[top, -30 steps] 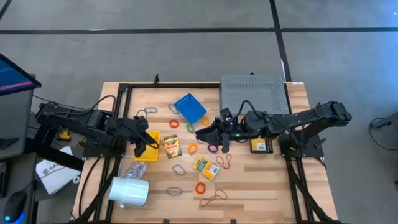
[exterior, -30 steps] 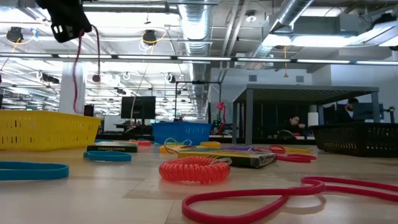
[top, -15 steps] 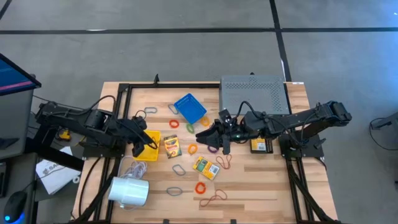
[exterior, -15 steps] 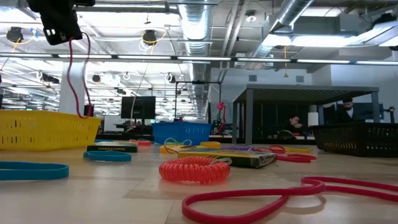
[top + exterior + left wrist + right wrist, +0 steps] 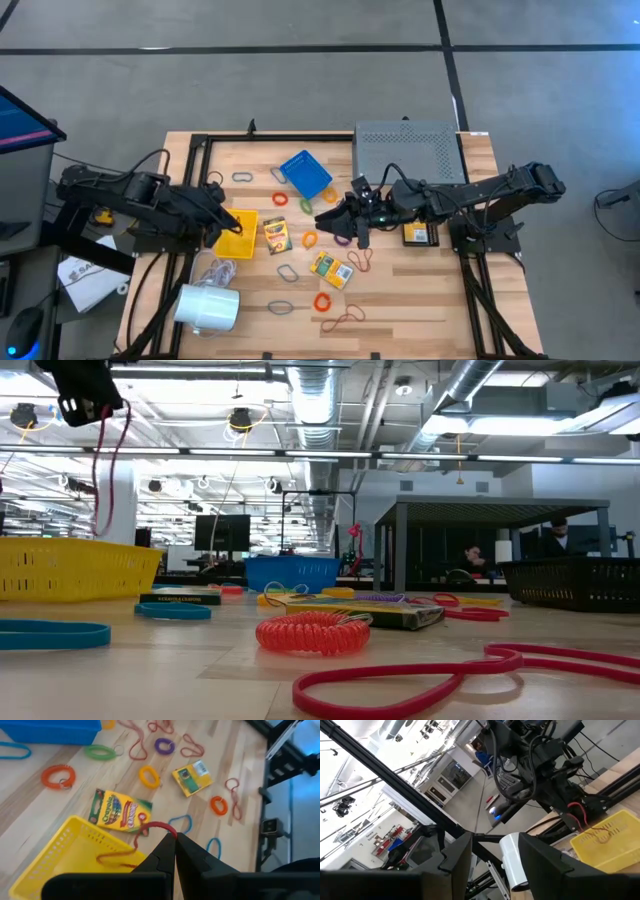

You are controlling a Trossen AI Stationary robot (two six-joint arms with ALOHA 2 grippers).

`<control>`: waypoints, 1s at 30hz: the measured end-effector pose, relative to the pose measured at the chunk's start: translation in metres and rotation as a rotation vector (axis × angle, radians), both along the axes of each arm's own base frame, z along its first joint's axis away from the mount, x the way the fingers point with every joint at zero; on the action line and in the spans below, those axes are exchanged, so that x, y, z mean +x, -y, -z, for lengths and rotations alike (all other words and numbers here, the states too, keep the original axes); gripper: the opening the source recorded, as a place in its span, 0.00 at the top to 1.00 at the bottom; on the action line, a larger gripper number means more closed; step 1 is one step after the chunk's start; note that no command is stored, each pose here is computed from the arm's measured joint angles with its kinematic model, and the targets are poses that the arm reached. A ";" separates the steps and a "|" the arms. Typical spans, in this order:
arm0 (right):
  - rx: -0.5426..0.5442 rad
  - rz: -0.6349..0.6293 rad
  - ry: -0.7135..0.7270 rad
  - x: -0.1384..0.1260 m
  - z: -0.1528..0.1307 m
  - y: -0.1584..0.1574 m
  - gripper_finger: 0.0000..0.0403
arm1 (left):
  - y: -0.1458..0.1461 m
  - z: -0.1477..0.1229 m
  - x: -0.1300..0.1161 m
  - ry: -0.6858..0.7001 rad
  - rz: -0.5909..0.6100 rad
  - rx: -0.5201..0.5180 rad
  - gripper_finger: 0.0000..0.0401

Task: Pick & Place Office Desk Supplies
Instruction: Put the red rubber band into the yellow bin

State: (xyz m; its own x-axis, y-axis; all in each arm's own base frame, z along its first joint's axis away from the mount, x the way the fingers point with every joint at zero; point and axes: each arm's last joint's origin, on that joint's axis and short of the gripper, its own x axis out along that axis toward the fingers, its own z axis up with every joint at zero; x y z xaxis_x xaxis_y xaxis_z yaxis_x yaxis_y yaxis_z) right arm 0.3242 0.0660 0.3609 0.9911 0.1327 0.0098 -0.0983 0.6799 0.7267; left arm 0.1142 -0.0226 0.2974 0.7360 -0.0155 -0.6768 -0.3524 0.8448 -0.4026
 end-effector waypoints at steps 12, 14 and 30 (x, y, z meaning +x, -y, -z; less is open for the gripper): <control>0.025 -0.002 -0.004 0.000 0.000 -0.001 0.61 | -0.001 0.018 -0.003 -0.246 -0.017 0.052 1.00; 0.026 -0.002 -0.004 0.000 0.000 -0.001 0.61 | -0.001 0.019 -0.002 -0.259 -0.020 0.060 1.00; 0.044 -0.002 -0.005 0.000 0.000 -0.001 0.61 | 0.001 0.056 0.007 -0.419 -0.046 0.095 1.00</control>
State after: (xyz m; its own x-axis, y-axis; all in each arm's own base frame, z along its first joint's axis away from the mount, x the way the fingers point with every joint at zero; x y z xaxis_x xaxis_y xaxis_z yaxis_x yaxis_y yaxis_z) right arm 0.3241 0.0665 0.3609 0.9909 0.1343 0.0105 -0.0956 0.6469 0.7566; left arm 0.1207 -0.0235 0.2416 0.3957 0.0875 -0.9142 -0.5072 0.8507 -0.1381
